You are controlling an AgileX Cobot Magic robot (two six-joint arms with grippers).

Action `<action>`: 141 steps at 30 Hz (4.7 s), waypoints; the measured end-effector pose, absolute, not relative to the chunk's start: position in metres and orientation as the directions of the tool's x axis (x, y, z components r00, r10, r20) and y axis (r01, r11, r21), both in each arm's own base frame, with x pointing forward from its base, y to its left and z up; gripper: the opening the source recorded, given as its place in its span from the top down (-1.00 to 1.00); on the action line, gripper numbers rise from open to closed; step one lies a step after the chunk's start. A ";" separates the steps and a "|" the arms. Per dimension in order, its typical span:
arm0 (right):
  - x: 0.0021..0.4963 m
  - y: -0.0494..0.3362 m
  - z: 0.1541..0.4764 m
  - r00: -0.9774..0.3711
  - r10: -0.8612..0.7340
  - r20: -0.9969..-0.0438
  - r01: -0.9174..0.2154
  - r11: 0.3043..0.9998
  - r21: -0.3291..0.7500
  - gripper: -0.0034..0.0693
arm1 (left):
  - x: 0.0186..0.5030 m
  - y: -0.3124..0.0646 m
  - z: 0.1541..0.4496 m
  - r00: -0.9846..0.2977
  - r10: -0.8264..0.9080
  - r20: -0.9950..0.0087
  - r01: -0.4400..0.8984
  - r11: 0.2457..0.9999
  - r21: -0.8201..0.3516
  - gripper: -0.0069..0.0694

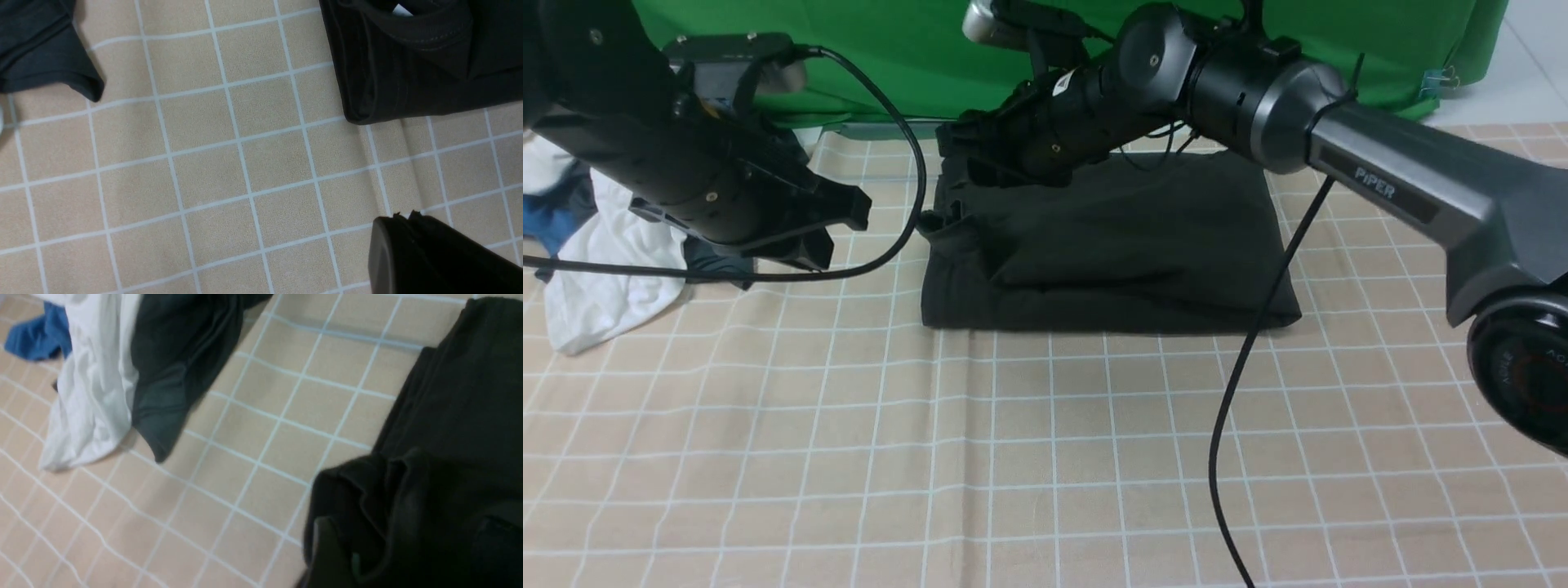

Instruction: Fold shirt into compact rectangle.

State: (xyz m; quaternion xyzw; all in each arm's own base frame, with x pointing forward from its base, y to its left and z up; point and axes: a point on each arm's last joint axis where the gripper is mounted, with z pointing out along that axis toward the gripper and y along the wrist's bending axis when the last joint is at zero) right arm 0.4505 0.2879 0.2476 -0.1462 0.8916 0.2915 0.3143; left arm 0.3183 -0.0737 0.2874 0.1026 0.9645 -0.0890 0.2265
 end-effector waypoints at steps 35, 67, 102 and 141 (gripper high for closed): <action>0.457 0.121 0.178 -0.947 -0.298 -0.124 -0.314 0.939 0.140 0.81 | 0.443 -0.154 0.167 -0.956 0.179 -0.233 0.245 0.924 -0.295 0.77; 0.449 0.066 0.260 -0.948 -0.157 -0.278 -0.208 0.965 0.162 -0.37 | 0.429 -0.127 0.198 -0.978 0.169 -0.126 0.195 0.951 -0.239 -0.17; 0.409 0.092 0.204 -0.967 -0.241 -0.077 -0.253 0.934 0.254 0.60 | 0.389 -0.135 0.226 -0.975 0.205 -0.085 0.222 0.914 -0.340 0.73; 0.102 0.032 0.435 -0.133 -0.033 -0.991 -0.319 0.948 0.012 0.81 | 0.161 -0.084 0.383 -0.715 0.169 -0.678 0.408 0.889 -0.209 0.77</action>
